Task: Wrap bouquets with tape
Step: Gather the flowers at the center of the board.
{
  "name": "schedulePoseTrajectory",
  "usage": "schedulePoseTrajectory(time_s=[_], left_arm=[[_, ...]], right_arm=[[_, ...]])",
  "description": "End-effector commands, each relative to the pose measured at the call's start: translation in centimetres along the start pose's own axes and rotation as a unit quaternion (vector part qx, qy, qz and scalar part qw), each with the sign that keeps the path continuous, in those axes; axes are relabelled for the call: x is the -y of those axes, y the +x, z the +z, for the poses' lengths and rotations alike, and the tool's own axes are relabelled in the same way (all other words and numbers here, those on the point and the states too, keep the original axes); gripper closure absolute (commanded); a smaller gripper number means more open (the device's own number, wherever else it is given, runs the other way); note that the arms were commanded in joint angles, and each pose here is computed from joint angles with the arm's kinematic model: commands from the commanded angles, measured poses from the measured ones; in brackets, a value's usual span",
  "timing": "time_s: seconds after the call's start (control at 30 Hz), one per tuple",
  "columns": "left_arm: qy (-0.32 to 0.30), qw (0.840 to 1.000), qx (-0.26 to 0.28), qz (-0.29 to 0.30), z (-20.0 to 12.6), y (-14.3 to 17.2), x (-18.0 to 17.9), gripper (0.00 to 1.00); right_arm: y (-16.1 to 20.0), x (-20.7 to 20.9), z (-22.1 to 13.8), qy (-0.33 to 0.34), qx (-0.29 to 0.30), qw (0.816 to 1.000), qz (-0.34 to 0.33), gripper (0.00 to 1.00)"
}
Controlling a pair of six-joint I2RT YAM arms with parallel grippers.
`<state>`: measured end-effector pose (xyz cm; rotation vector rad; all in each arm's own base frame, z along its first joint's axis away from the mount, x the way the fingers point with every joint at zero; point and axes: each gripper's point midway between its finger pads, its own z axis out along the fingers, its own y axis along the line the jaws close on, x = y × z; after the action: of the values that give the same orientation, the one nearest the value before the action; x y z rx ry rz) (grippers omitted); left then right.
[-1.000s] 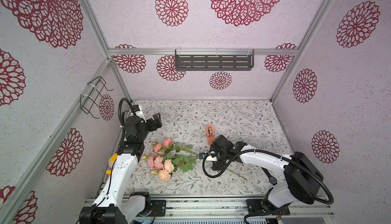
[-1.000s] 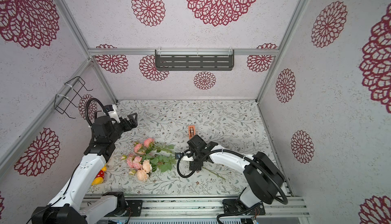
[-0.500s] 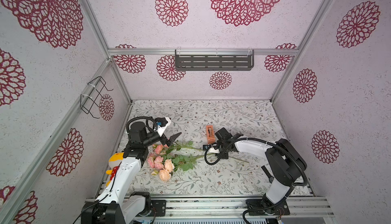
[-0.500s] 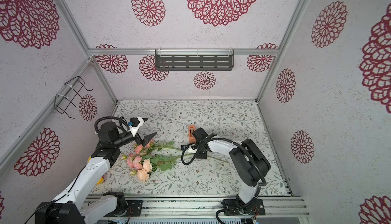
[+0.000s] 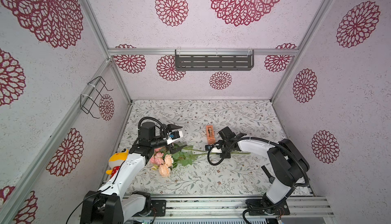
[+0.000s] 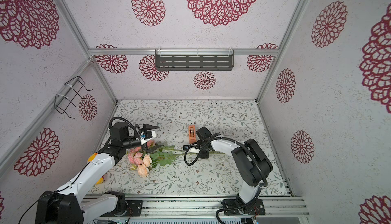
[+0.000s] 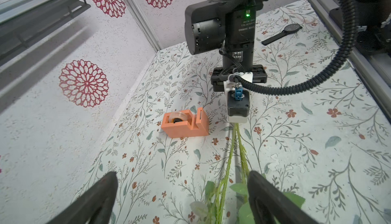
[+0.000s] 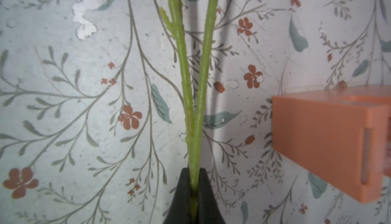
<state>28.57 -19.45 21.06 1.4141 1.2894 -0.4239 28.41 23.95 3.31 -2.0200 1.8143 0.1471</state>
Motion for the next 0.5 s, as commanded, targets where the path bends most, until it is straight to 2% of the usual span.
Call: schedulePoseTrajectory(time_s=[0.0, 0.2, 0.27, 0.3, 0.4, 0.47], left_arm=[[0.029, 0.999, -0.006, 0.036, 0.9, -0.2, 1.7, 0.02], [0.021, 0.999, -0.018, 0.039, 1.4, 0.6, 1.9, 0.02], [0.026, 0.999, -0.017, 0.040, 1.4, 0.3, 1.9, 0.02], [0.026, 0.999, -0.016, 0.042, 1.4, 0.3, 2.0, 0.02], [0.013, 0.998, -0.021, 0.049, 1.7, 0.5, 1.7, 0.02], [-0.004, 0.995, -0.053, 0.089, 3.0, 1.3, 2.1, 0.02]], right_arm=[[-1.8, 0.9, -0.9, 0.019, 0.044, 0.998, -0.038, 1.00], [-1.0, 1.9, 0.5, 0.022, 0.017, 0.998, -0.052, 0.98], [-1.2, 1.8, 0.3, 0.010, 0.014, 0.999, -0.040, 0.73], [-1.4, 1.7, -0.1, 0.007, 0.017, 0.999, -0.037, 0.64], [-2.4, 1.6, -1.8, 0.013, 0.041, 0.999, -0.033, 0.51], [-3.0, 1.6, -3.2, 0.023, 0.053, 0.998, -0.028, 0.45]])
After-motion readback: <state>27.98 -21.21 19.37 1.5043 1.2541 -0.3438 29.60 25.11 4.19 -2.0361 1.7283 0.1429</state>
